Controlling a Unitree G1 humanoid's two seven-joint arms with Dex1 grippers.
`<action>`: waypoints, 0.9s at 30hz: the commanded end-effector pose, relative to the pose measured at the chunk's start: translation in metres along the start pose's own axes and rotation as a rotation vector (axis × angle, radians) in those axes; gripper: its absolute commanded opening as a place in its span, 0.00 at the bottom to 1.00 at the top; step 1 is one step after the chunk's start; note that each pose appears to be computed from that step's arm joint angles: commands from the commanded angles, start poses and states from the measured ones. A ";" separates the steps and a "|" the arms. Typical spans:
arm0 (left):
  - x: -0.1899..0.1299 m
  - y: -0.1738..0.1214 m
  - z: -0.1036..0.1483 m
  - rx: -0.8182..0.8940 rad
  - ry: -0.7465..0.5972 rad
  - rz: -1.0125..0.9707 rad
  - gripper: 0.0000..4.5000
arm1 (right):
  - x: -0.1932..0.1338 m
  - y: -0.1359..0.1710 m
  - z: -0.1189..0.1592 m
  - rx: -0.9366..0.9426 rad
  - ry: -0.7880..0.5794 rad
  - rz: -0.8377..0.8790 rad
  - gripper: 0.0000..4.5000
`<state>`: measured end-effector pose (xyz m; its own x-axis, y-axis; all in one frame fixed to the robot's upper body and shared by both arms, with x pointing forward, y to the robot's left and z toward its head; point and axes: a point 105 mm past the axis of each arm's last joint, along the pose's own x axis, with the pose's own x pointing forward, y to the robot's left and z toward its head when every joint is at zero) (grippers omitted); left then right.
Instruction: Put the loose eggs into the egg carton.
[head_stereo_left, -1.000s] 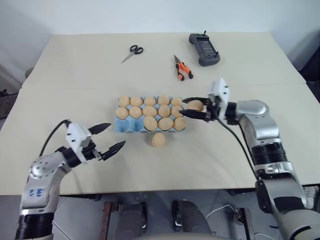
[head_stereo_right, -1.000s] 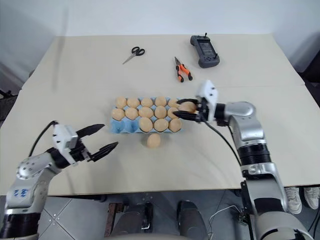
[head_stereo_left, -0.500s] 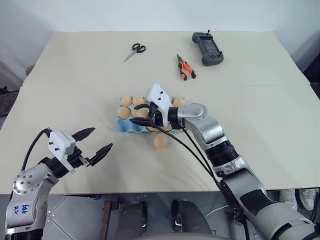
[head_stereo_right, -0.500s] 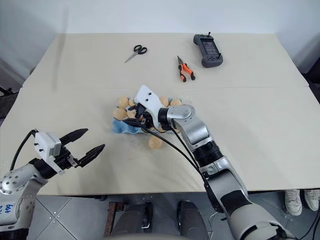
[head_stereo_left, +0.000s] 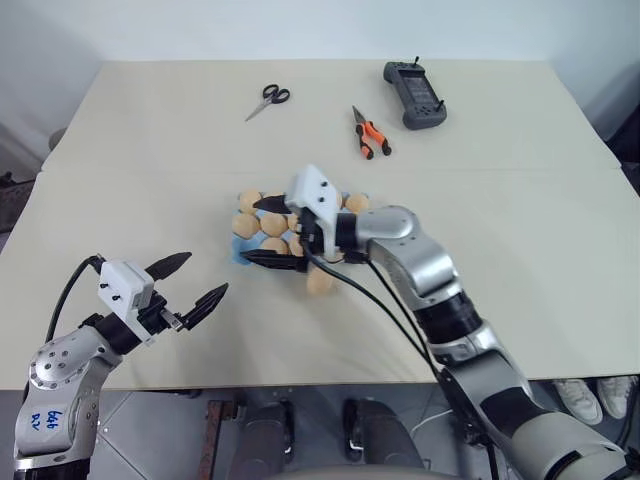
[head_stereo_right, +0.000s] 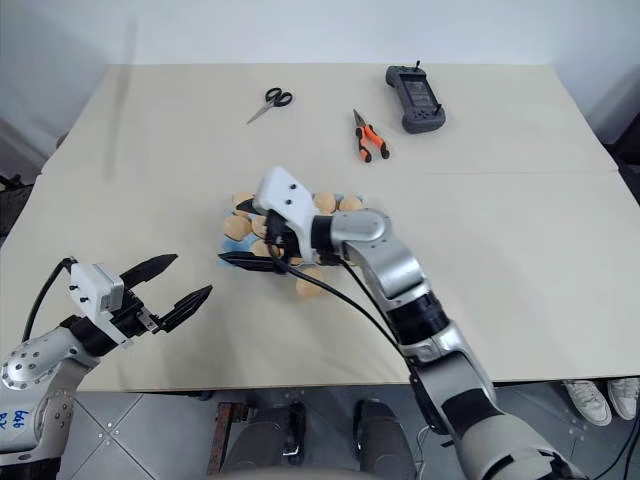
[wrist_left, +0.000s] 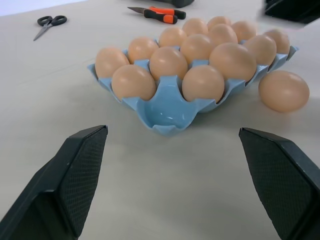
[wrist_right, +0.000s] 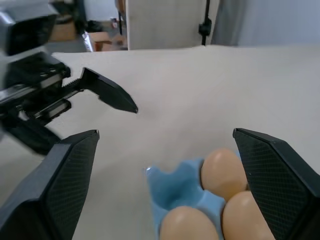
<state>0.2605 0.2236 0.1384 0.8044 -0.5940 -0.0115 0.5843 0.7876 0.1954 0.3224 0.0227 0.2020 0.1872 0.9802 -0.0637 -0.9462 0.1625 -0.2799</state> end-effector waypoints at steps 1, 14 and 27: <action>0.003 -0.003 0.010 0.025 -0.032 -0.039 1.00 | -0.038 -0.003 0.003 -0.038 -0.044 -0.046 1.00; 0.037 -0.031 -0.004 0.041 -0.004 -0.278 1.00 | -0.185 0.014 -0.072 -0.039 0.136 -0.302 1.00; 0.041 -0.018 0.001 0.077 -0.021 -0.290 1.00 | -0.162 0.031 -0.073 0.039 0.133 -0.173 1.00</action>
<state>0.2843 0.1790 0.1248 0.5961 -0.7993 -0.0761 0.7918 0.5694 0.2210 0.2873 -0.1543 0.1223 0.4314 0.8869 -0.1653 -0.8865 0.3827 -0.2600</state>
